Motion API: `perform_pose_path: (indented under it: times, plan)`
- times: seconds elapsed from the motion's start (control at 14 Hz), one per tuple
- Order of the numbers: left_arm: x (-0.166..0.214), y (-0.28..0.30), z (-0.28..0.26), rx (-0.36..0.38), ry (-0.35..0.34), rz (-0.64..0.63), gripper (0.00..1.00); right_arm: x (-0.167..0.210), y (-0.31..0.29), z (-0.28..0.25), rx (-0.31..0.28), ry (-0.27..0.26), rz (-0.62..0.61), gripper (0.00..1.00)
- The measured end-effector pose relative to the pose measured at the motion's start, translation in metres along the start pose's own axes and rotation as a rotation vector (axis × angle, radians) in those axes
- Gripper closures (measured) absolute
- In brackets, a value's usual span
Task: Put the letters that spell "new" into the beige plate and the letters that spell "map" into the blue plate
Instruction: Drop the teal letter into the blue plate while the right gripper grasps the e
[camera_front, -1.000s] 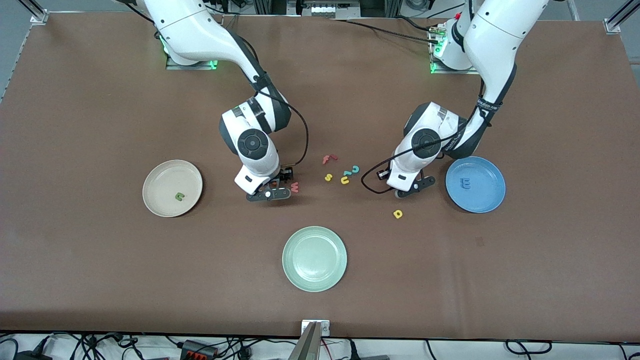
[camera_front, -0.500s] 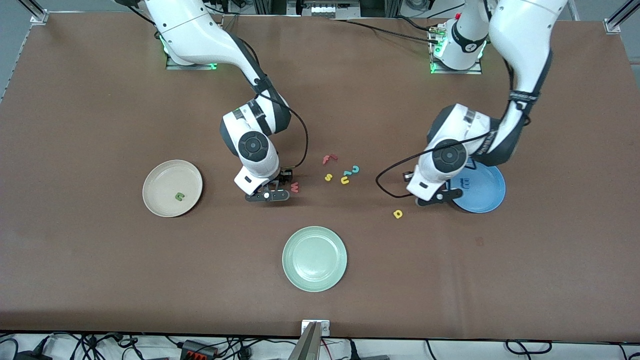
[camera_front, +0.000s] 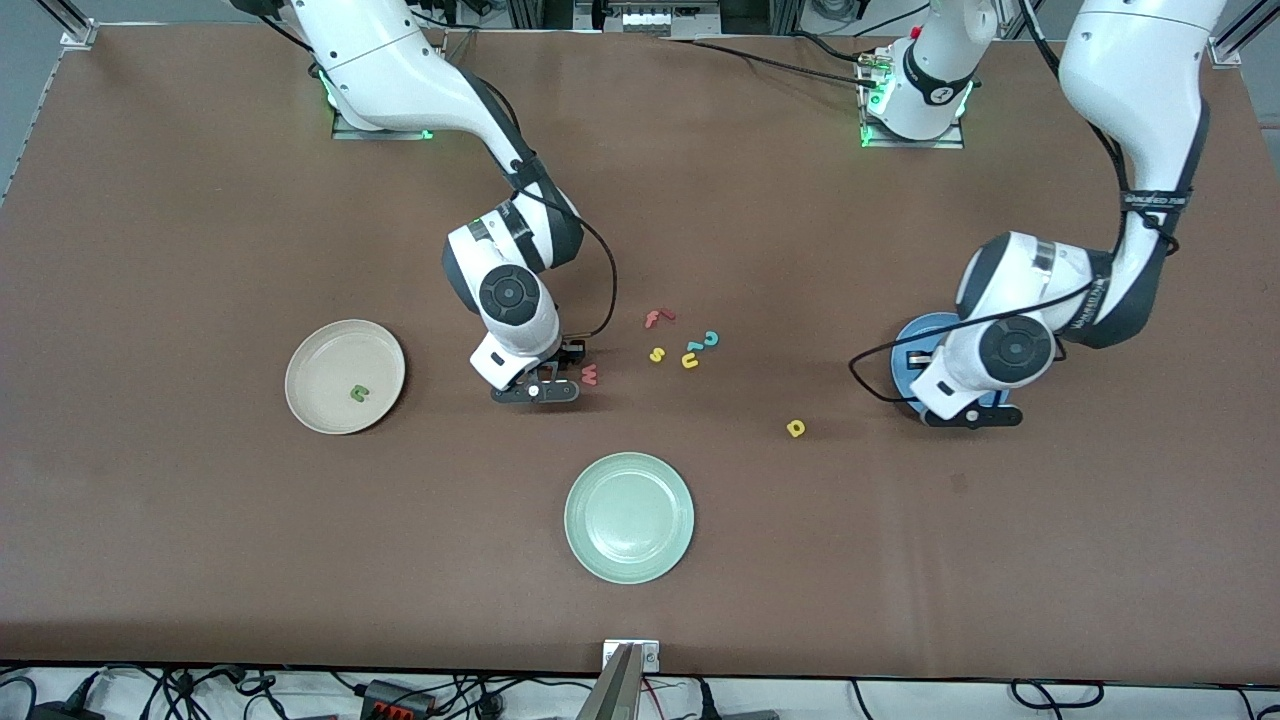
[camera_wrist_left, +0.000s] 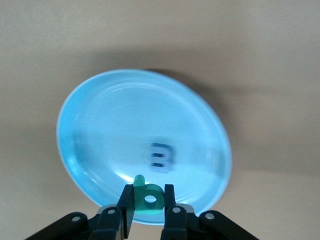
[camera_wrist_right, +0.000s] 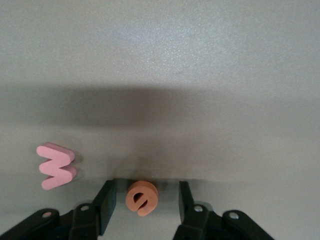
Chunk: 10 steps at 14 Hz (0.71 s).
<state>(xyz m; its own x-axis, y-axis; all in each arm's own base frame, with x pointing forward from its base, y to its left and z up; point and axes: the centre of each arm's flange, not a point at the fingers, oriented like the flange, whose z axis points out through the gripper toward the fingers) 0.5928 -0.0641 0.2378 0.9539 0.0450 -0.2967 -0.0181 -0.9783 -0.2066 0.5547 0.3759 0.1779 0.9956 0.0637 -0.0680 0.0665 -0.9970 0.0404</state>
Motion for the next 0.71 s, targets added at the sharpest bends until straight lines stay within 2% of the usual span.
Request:
perform_pose_path:
  times: [0.07,0.21,0.29,0.36,0.5,0.57,0.71]
  plan:
    - [-0.001,-0.011,0.007,-0.004,-0.015,0.012,0.72,0.0,0.0,0.0,0.0,0.0,0.0,0.42]
    - [-0.003,-0.033,0.024,-0.019,-0.038,0.032,0.72,0.0,0.0,0.0,0.0,0.0,0.0,0.55]
    - [-0.004,-0.041,0.034,-0.032,-0.03,0.039,0.72,0.0,0.0,0.0,0.0,0.0,0.0,0.56]
    - [-0.005,-0.045,0.044,-0.046,-0.012,0.045,0.67,0.0,0.0,0.0,0.0,0.0,0.0,0.65]
    - [-0.008,-0.042,0.055,-0.06,0.007,0.053,0.49,0.0,0.0,0.0,0.0,0.0,0.001,0.69]
    - [-0.008,-0.038,0.053,-0.061,0.013,0.058,0.39,0.001,0.001,0.0,0.0,0.001,0.002,0.72]
    - [-0.005,-0.026,0.035,-0.066,0.044,0.079,0.19,0.003,0.004,-0.002,-0.001,0.005,0.007,0.72]
